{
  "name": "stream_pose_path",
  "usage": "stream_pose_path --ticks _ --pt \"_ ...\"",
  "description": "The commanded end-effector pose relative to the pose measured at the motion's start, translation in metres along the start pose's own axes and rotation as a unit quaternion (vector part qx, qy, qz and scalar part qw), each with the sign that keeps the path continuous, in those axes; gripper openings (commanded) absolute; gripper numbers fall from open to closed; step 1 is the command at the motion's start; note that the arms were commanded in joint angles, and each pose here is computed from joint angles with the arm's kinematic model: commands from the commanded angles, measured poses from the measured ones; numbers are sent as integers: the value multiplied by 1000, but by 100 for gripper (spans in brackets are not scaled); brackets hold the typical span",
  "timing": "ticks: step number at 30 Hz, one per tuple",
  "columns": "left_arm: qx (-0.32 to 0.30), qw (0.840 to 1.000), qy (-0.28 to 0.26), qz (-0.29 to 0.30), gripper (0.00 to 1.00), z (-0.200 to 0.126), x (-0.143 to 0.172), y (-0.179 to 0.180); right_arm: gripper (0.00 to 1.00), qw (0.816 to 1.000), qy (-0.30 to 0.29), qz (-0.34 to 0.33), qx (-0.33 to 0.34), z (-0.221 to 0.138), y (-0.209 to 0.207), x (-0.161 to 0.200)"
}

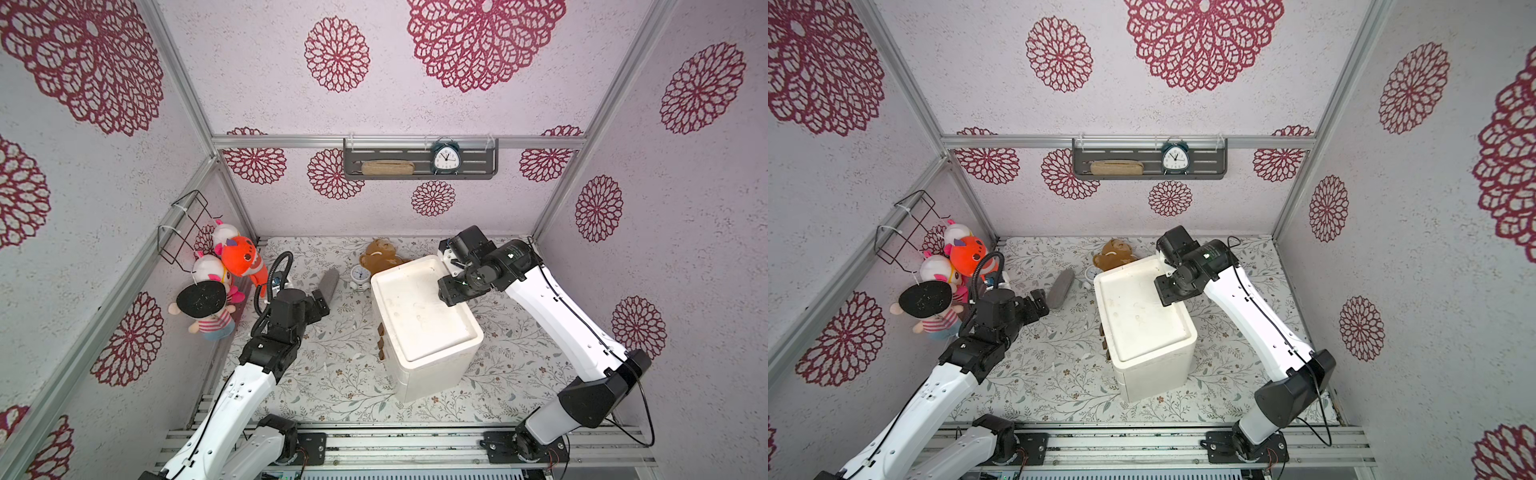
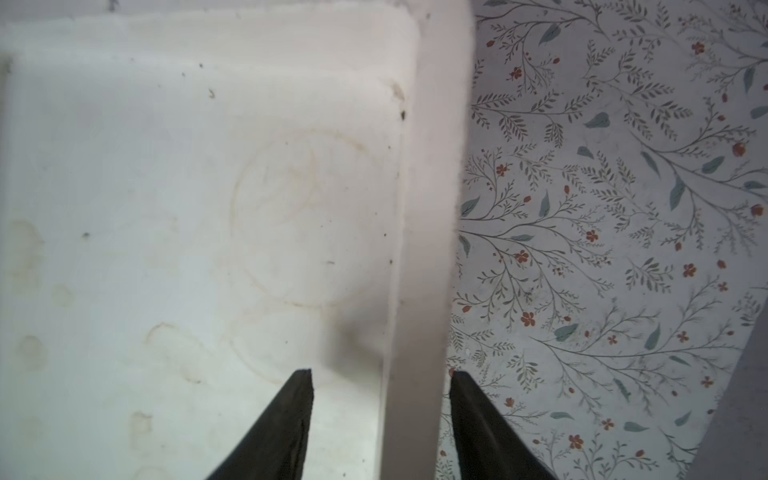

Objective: Take the microphone out of the drawer
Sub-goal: Move the storage box to the center of the board.

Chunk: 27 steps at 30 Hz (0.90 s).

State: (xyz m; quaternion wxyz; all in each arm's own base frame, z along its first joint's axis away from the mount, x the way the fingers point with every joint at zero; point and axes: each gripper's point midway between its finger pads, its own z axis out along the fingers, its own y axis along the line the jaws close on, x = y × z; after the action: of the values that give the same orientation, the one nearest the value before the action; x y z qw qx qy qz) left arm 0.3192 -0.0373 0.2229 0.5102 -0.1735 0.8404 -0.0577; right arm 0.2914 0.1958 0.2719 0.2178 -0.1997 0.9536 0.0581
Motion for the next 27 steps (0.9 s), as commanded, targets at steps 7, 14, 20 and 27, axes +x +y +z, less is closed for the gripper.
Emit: stream_pose_path --ticks 7,14,20,27 --pt "60 998 -3 -10 97 -3 -2 -25 25 998 -34 7 46 -13 -19 -5" --pt "84 996 2 -15 97 -4 -5 -37 7 993 -55 25 98 -8 -45 -19" --pt "130 991 0 -10 97 -11 -14 -57 0 985 -84 42 147 -10 -77 -37" --pt "254 967 25 -13 97 -23 -19 -106 0 976 -127 35 175 -14 -105 -58"
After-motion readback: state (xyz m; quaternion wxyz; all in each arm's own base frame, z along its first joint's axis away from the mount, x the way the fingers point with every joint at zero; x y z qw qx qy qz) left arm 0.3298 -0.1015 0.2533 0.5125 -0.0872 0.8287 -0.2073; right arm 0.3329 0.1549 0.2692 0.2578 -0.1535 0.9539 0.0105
